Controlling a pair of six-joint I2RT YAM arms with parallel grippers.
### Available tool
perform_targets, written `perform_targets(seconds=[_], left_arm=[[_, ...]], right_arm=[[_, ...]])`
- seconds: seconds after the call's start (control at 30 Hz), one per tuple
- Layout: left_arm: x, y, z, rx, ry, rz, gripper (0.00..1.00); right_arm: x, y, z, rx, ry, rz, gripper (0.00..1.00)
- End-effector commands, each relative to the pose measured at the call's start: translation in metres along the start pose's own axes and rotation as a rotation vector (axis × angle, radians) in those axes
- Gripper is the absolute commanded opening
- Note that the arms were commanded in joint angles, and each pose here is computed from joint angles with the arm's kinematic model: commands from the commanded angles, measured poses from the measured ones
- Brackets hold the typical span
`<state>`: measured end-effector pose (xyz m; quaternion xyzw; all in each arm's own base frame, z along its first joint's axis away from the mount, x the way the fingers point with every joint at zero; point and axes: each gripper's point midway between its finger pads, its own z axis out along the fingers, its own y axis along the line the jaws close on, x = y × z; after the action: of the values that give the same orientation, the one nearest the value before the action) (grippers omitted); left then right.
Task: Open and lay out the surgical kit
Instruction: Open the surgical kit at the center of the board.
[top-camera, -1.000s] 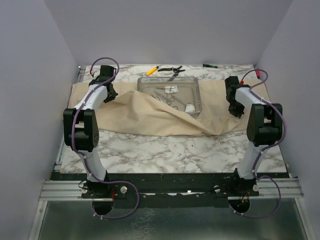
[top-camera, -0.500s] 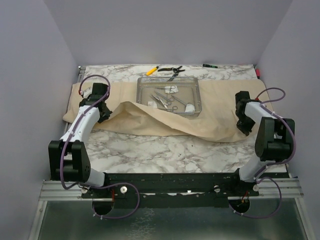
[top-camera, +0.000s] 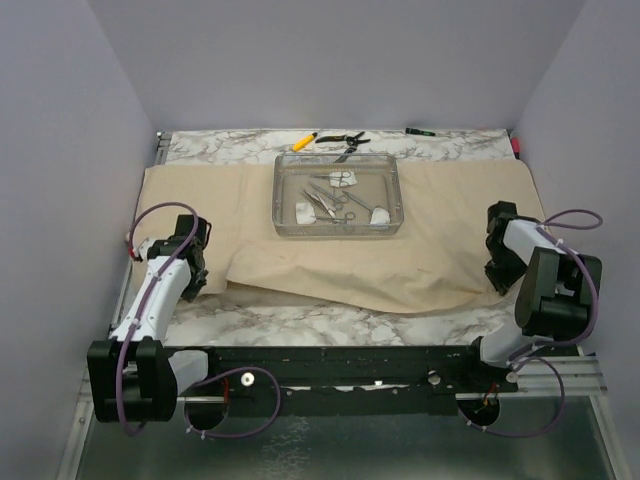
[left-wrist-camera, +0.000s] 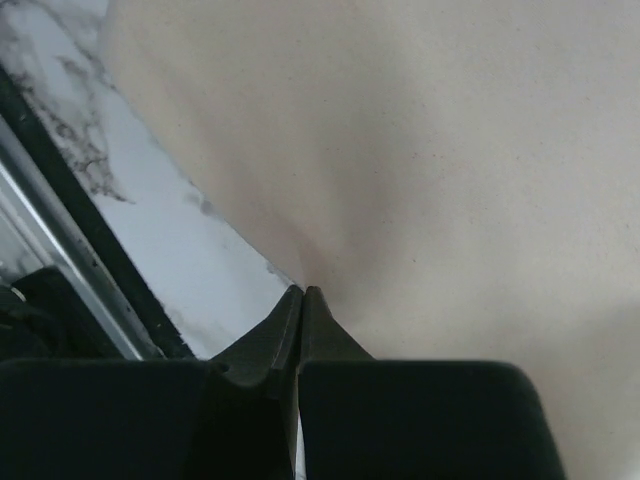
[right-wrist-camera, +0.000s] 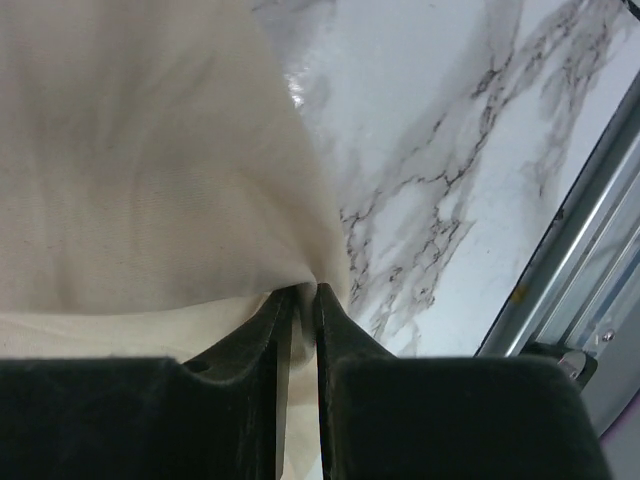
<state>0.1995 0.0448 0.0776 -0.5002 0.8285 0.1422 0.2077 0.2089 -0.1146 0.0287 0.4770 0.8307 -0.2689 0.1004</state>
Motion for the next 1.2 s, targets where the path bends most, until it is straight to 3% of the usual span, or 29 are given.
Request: perform_targets(seconds=[0.0, 0.1, 0.13, 0.2, 0.27, 0.4, 0.57, 0.73, 0.97, 1.17], left_arm=[[0.006, 0.051, 0.002, -0.183, -0.023, -0.137, 0.00], [0.000, 0.056, -0.003, -0.202, -0.048, -0.179, 0.19], [-0.004, 0.054, -0.004, -0.196, -0.057, -0.182, 0.30], [-0.012, 0.050, -0.008, -0.188, -0.078, -0.179, 0.63], [-0.022, 0.045, -0.010, -0.175, -0.106, -0.164, 0.71], [-0.047, 0.024, -0.018, -0.122, -0.151, -0.103, 0.74], [-0.063, -0.031, -0.029, 0.088, -0.134, 0.000, 0.71], [-0.055, -0.077, -0.026, 0.253, -0.066, 0.038, 0.70], [-0.045, -0.106, -0.007, 0.287, 0.007, 0.063, 0.69], [-0.034, -0.115, 0.013, 0.266, 0.056, 0.076, 0.69]], right_arm=[[0.008, -0.034, 0.003, 0.113, 0.050, 0.120, 0.15], [-0.001, -0.045, -0.005, 0.130, 0.007, 0.196, 0.24], [-0.004, -0.046, -0.008, 0.124, -0.005, 0.213, 0.29], [-0.011, -0.046, -0.013, 0.106, -0.023, 0.232, 0.44], [-0.017, -0.044, -0.018, 0.089, -0.034, 0.242, 0.61], [-0.034, -0.033, -0.029, 0.030, -0.057, 0.238, 0.68], [-0.053, 0.008, -0.047, -0.210, -0.071, 0.164, 0.62], [-0.062, 0.037, -0.050, -0.337, -0.106, 0.076, 0.60], [-0.060, 0.040, -0.020, -0.232, -0.055, 0.009, 0.50], [-0.048, 0.022, 0.028, -0.270, 0.104, 0.097, 0.46]])
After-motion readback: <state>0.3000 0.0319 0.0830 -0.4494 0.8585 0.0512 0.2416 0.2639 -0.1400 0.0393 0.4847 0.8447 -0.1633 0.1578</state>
